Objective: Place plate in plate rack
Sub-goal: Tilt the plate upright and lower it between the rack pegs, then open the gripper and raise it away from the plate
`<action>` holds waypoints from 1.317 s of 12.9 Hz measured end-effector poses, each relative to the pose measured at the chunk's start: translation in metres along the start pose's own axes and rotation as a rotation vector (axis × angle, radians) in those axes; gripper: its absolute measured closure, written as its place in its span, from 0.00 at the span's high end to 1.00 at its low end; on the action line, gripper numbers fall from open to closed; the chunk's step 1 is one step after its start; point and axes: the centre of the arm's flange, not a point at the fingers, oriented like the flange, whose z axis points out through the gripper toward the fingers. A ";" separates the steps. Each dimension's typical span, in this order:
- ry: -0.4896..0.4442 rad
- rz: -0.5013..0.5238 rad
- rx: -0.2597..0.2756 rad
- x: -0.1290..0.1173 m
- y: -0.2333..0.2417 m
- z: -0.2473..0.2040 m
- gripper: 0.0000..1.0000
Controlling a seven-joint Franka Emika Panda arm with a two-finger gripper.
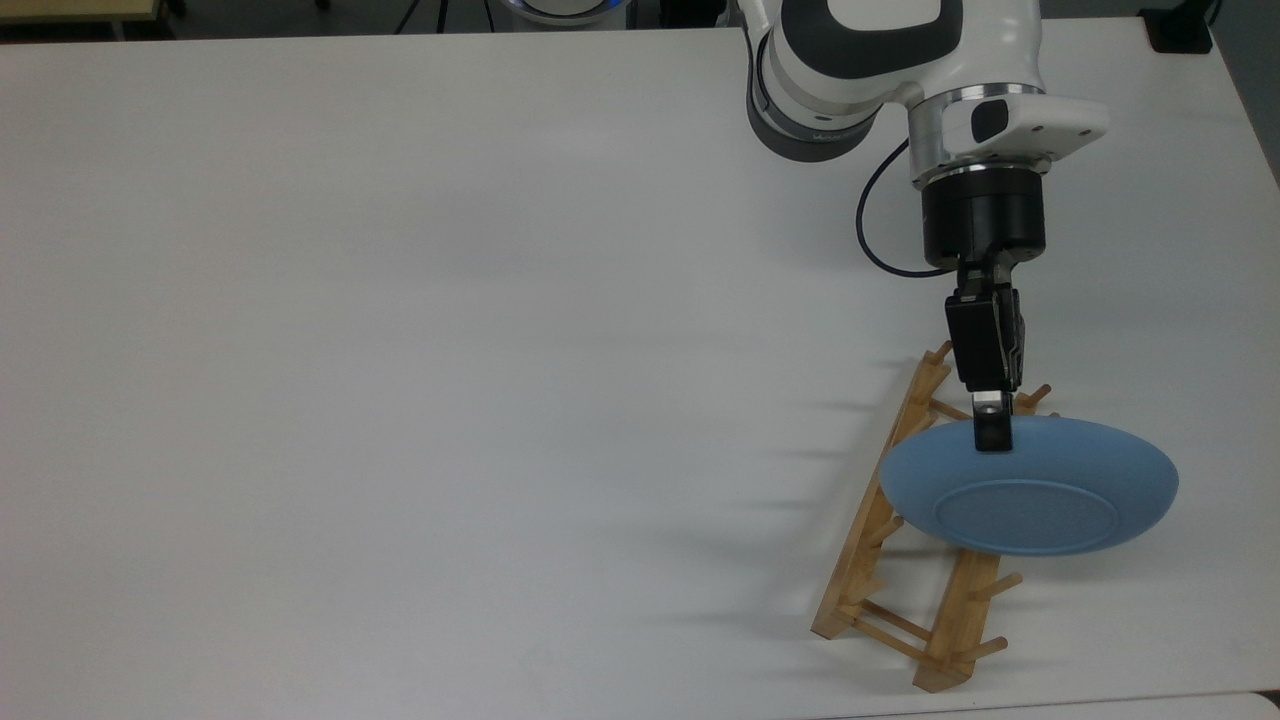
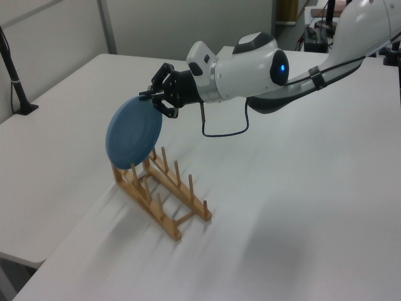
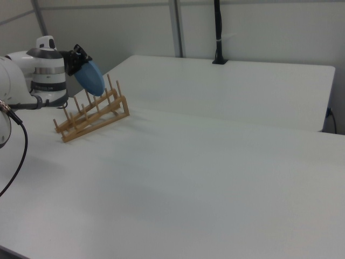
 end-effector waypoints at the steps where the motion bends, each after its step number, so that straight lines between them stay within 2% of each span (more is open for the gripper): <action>1: -0.001 0.000 0.000 0.000 0.000 0.000 0.06; 7: -0.026 0.000 -0.011 -0.004 0.000 0.003 0.06; 8: -0.053 0.000 -0.029 -0.007 0.002 0.006 0.13; 9: -0.081 -0.001 -0.048 -0.011 0.004 0.008 0.28; 10: -0.088 -0.002 -0.053 -0.011 0.004 0.009 0.38; 15: -0.084 0.010 -0.067 -0.008 0.014 0.006 0.94; 16: -0.076 0.016 -0.071 -0.004 0.018 0.002 1.00; 17: -0.065 0.027 -0.076 0.002 0.023 -0.002 1.00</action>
